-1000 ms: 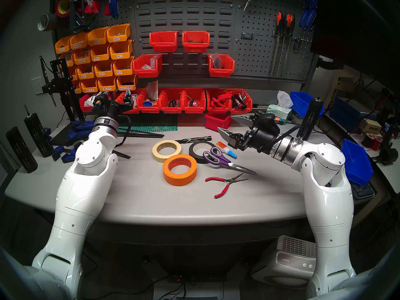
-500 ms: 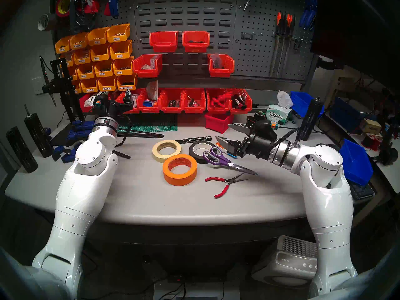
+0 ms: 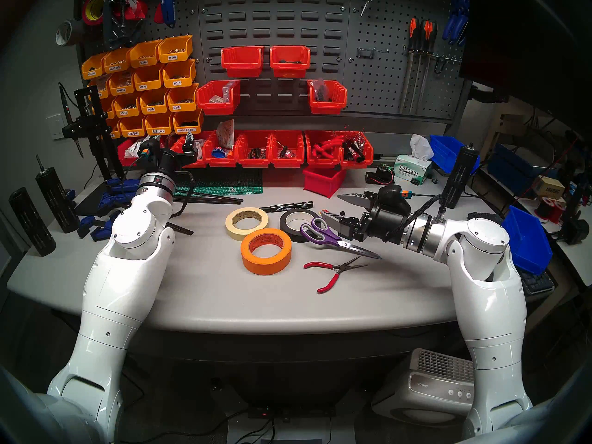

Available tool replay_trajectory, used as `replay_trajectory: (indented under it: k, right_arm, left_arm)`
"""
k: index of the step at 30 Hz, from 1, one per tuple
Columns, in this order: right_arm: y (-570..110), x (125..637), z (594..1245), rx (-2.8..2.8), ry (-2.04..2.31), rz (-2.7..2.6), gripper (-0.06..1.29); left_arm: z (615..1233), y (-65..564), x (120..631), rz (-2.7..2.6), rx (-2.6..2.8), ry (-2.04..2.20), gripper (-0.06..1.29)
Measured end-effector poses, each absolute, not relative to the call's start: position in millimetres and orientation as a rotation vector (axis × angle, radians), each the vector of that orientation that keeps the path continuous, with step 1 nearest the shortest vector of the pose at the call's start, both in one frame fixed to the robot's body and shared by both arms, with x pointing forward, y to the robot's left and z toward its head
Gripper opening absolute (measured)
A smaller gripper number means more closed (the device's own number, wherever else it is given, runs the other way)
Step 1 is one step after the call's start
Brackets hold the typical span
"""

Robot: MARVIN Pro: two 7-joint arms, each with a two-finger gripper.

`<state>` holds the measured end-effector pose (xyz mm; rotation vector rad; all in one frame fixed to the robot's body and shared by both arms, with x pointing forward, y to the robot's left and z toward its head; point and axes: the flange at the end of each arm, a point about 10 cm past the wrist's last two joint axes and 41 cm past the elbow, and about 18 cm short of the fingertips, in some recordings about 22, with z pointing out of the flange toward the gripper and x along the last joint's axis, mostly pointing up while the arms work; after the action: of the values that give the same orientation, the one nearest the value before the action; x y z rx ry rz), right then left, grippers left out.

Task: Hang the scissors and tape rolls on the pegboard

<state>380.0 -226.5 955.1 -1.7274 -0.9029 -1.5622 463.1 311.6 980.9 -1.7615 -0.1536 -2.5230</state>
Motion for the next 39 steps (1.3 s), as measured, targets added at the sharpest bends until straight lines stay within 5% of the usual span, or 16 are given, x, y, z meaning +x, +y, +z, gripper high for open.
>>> replay_trajectory:
  k: [39]
  right_arm:
    - [-243,382,939,-1.849,-0.987,-1.465,1.24]
  left_arm:
    - [981,312,463,-2.523,-1.762,-0.154,1.23]
